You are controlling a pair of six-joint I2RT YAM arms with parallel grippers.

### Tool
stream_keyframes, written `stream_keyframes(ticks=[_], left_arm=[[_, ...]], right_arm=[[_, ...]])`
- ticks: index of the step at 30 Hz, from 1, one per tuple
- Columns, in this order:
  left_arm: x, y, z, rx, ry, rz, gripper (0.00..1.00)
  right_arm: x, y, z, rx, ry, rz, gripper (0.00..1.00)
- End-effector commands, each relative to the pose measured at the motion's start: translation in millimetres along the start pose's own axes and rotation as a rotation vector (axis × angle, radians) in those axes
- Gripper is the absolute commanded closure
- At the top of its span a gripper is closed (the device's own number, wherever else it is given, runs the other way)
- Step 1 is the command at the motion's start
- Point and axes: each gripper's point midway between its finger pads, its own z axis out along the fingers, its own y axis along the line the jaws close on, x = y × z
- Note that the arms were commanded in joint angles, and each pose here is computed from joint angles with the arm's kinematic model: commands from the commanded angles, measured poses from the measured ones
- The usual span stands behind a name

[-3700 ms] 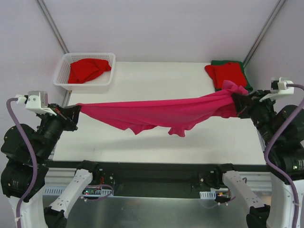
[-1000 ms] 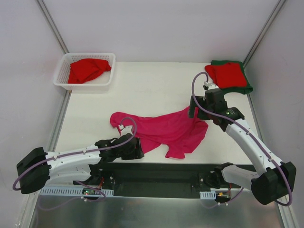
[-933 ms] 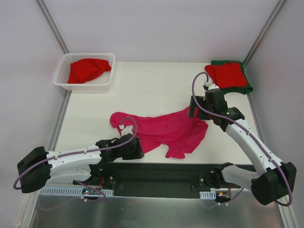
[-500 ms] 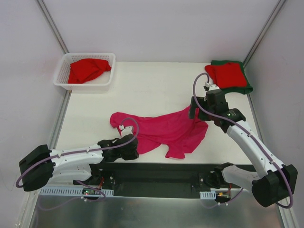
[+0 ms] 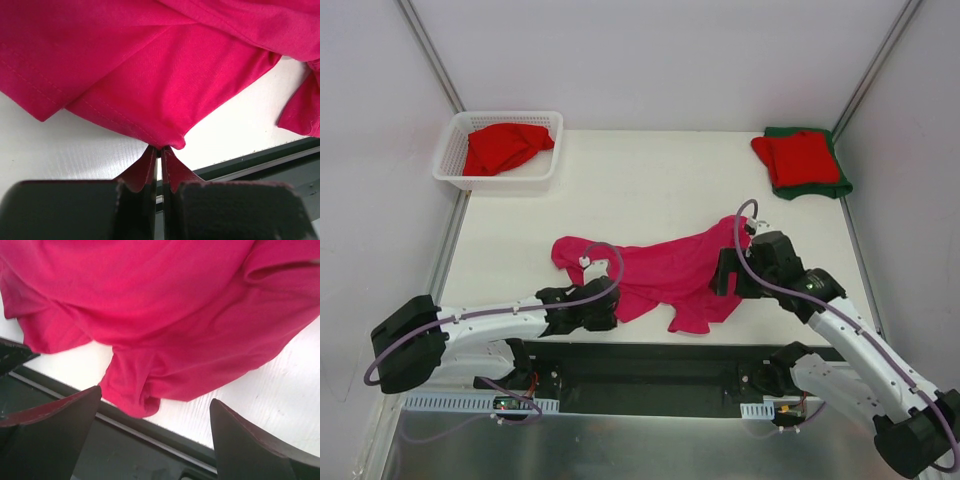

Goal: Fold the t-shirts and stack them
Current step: Flatten out the tshirt

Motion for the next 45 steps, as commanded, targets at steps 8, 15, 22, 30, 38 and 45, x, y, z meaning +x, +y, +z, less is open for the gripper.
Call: stream_keyframes(ticks=[8, 15, 22, 30, 38, 45], left_arm=[[-10, -10, -2, 0.007, -0.03, 0.031, 1.0], [-12, -7, -5, 0.013, -0.046, 0.024, 1.0], [-9, -2, -5, 0.007, -0.047, 0.017, 1.0], [-8, 3, -6, 0.004, -0.055, 0.003, 1.0], [-5, 10, -9, 0.003, -0.061, -0.018, 1.0], [-2, 17, -10, -0.001, -0.062, -0.029, 1.0]], right_arm=[[66, 14, 13, -0.02, 0.146, 0.0, 0.14], [84, 26, 30, -0.007, 0.179, -0.065, 0.16], [92, 33, 50, 0.001, 0.2, -0.083, 0.3], [97, 42, 61, -0.012, 0.234, -0.1, 0.74], [50, 37, 41, 0.097, 0.08, -0.155, 0.99], [-39, 33, -1, 0.269, -0.119, -0.264, 0.99]])
